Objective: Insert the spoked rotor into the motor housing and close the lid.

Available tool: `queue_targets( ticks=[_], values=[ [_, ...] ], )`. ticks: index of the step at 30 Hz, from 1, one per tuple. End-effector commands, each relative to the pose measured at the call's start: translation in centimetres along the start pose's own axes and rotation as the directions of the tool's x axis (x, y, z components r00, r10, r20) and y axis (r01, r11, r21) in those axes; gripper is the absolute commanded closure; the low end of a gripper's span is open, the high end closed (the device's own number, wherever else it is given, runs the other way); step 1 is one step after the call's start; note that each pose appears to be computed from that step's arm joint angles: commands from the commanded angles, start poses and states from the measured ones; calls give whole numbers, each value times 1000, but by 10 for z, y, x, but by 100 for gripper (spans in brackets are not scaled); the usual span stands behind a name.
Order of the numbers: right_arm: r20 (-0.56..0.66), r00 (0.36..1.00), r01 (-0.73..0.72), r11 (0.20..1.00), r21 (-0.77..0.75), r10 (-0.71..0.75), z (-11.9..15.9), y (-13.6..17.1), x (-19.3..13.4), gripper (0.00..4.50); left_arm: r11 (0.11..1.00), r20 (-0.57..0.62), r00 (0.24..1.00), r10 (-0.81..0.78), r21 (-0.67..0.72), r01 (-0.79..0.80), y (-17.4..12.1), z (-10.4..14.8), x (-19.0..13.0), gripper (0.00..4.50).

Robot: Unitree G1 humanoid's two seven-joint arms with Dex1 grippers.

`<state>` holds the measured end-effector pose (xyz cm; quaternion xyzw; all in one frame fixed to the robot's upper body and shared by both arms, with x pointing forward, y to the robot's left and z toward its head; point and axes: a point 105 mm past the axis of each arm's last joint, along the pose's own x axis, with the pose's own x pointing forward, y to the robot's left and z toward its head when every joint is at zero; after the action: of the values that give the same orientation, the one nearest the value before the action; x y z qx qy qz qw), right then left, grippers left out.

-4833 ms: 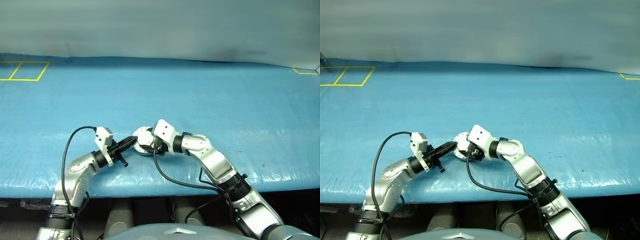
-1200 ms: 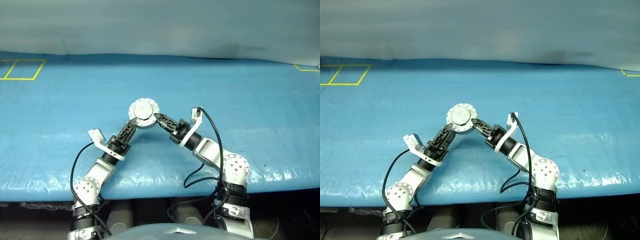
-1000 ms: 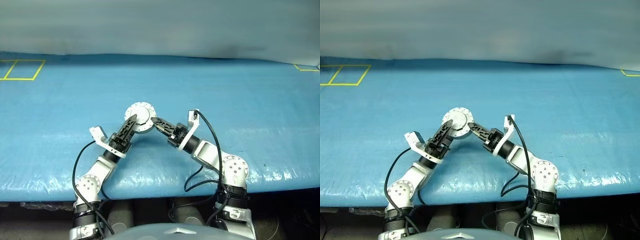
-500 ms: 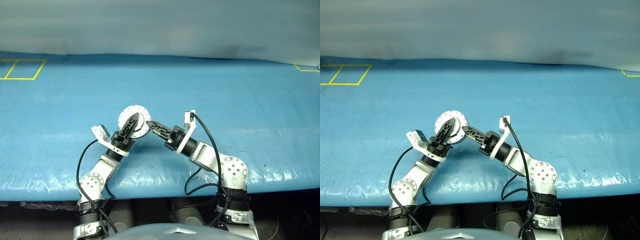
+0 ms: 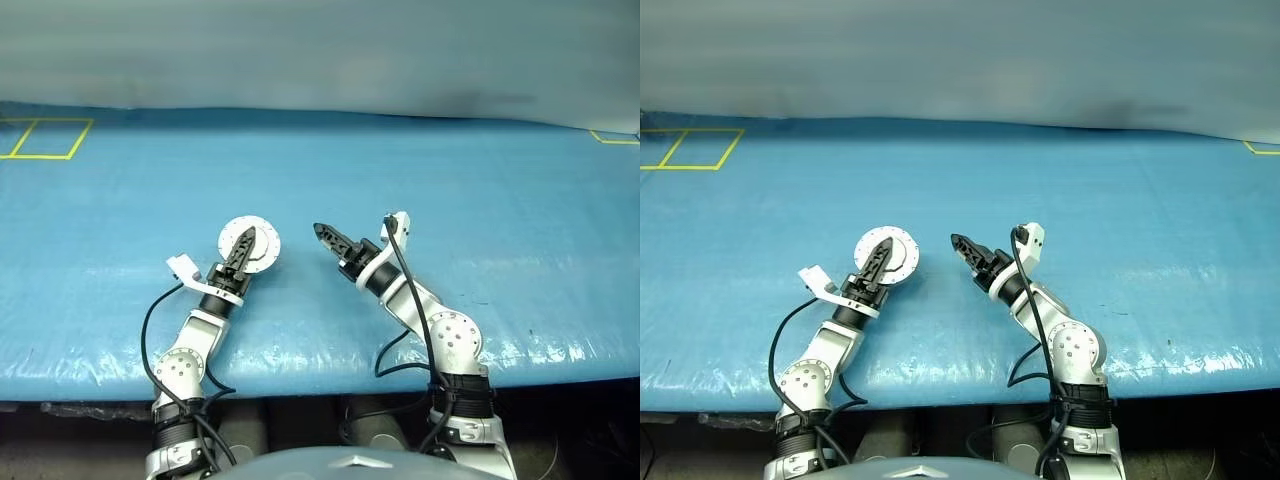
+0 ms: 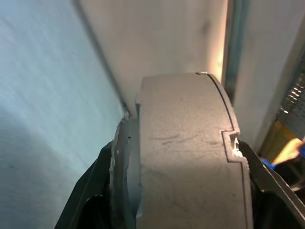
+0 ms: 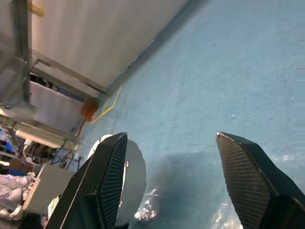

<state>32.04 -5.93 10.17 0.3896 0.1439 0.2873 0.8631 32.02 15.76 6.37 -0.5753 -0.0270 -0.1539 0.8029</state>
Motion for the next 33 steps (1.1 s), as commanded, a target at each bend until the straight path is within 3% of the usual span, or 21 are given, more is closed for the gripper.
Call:
queue_targets(
  ticks=[1,10,18,24,30,33],
  values=[
    [20,999,-41,998,-36,42,8,8,-1,133,996,238,970,50,60,-66,-5,42,19,178],
    [47,998,-38,997,-73,41,14,9,-7,133,935,524,817,242,97,-340,22,132,22,178],
    [47,998,-32,994,-102,37,16,11,-7,133,848,576,730,368,114,-517,46,147,11,178],
    [23,1000,-19,994,-111,21,14,8,-4,131,762,691,630,354,178,-623,41,170,-14,8],
    [-5,999,38,995,-88,-39,12,-3,-2,131,657,825,521,218,271,-703,12,194,-36,3],
    [11,999,37,987,-158,-36,15,-1,-2,131,590,844,521,128,358,-724,-4,196,-38,3]
  ],
)
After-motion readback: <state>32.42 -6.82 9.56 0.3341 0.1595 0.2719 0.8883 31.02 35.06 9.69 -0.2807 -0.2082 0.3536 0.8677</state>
